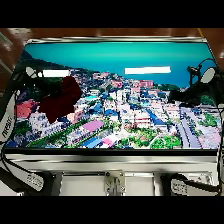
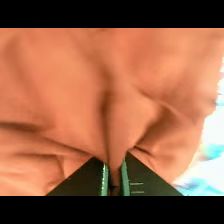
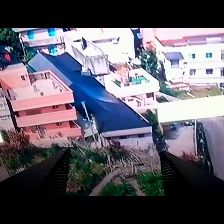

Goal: Fold the shirts.

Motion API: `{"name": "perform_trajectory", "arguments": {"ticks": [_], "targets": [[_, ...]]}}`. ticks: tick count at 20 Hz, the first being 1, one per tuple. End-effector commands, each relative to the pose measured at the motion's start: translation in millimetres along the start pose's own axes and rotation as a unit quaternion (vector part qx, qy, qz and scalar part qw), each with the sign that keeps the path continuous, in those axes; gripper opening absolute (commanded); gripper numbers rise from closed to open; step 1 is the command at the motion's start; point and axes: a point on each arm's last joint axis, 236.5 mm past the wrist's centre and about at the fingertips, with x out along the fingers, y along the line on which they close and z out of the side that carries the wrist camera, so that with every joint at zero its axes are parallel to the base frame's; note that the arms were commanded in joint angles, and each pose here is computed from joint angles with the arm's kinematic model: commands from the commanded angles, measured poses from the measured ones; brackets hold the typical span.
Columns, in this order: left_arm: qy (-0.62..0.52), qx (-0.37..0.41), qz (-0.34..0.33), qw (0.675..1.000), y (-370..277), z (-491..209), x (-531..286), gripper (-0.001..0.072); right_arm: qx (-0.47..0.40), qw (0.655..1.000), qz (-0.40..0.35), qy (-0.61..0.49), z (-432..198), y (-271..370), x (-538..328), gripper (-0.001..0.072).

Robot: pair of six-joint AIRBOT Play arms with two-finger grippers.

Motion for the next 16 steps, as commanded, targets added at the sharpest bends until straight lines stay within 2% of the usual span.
{"name": "perform_trajectory", "arguments": {"ticks": [1,5,8,11,16], "targets": [[-0.083,0.123,-0.046,0.988,-80,15,-89,0.004,-0.024,1.0,0.01,0.002,-3,5,-4,0.0685],[-0.195,0.249,-0.13,0.94,-202,-43,-233,0.004,-0.049,0.998,0.016,-0.043,-8,15,-52,0.0685],[-0.21,0.303,-0.197,0.909,-263,-113,-288,0.004,-0.065,0.99,0.013,-0.123,-14,22,-115,0.0685],[-0.161,0.342,-0.238,0.895,-310,-175,-277,0.0041,-0.076,0.983,0.004,-0.164,-41,25,-162,0.0685],[-0.039,0.383,-0.228,0.894,-353,-267,-154,0.0041,-0.072,0.989,-0.002,-0.126,-79,21,-169,0.0685]]}}
